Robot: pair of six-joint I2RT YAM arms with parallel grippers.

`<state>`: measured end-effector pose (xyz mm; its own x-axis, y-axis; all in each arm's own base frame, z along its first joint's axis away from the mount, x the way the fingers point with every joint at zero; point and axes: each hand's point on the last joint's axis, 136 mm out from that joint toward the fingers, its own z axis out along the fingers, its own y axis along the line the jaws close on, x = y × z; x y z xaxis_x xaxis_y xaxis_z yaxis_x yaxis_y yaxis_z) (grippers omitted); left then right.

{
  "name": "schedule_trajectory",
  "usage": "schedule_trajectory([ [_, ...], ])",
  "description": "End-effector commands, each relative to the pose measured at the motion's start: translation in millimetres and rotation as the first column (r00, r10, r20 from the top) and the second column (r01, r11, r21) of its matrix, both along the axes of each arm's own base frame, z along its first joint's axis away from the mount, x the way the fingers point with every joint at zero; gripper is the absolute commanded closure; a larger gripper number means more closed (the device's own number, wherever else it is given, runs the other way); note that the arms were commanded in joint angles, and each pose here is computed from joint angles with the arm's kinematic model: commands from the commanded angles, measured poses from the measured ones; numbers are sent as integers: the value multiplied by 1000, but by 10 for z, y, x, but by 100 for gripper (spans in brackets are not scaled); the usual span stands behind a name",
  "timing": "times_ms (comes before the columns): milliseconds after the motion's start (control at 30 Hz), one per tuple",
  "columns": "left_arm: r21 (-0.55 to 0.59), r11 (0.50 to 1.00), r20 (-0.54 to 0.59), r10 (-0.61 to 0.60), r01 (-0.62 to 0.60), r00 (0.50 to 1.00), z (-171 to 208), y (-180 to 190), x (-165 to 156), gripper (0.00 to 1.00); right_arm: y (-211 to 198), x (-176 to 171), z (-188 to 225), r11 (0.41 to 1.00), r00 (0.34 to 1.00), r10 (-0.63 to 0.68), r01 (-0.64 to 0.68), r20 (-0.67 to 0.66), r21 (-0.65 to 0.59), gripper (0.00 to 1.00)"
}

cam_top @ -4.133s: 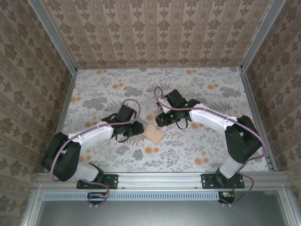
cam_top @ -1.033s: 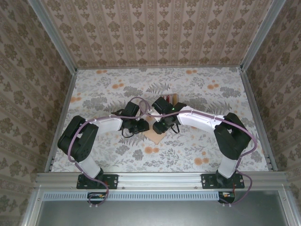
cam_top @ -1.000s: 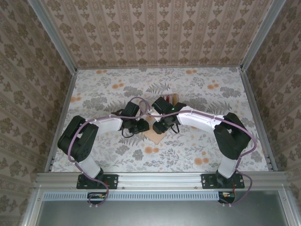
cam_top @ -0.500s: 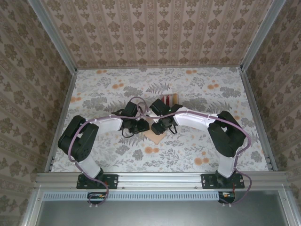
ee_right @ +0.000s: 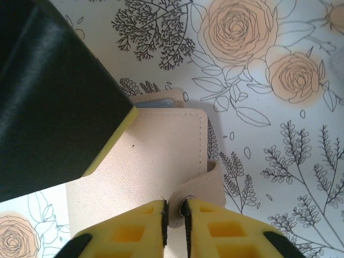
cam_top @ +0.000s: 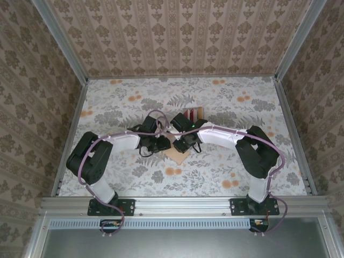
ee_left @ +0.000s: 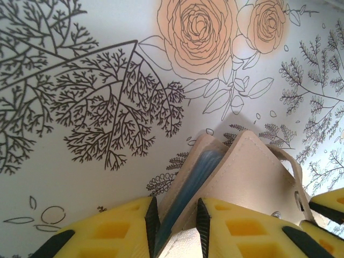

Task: Put the credit cards into the card holder
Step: Close the button on the card holder.

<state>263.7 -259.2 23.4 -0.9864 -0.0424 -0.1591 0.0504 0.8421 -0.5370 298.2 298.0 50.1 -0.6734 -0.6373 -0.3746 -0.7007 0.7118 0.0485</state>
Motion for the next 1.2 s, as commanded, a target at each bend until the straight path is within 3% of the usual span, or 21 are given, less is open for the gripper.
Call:
schedule_trajectory([
  [0,42,999,-52,-11,13,999,-196,29,-98,71,63,41,125,1000,1000,6,-6,23,10,85],
  [400,45,999,-54,-11,13,999,-212,32,-106,71,89,-156,110,997,996,68,-66,-60,41,93],
  [1167,48,999,-61,-18,21,998,-246,-7,-124,71,40,-194,-61,997,990,74,-73,-121,12,94],
])
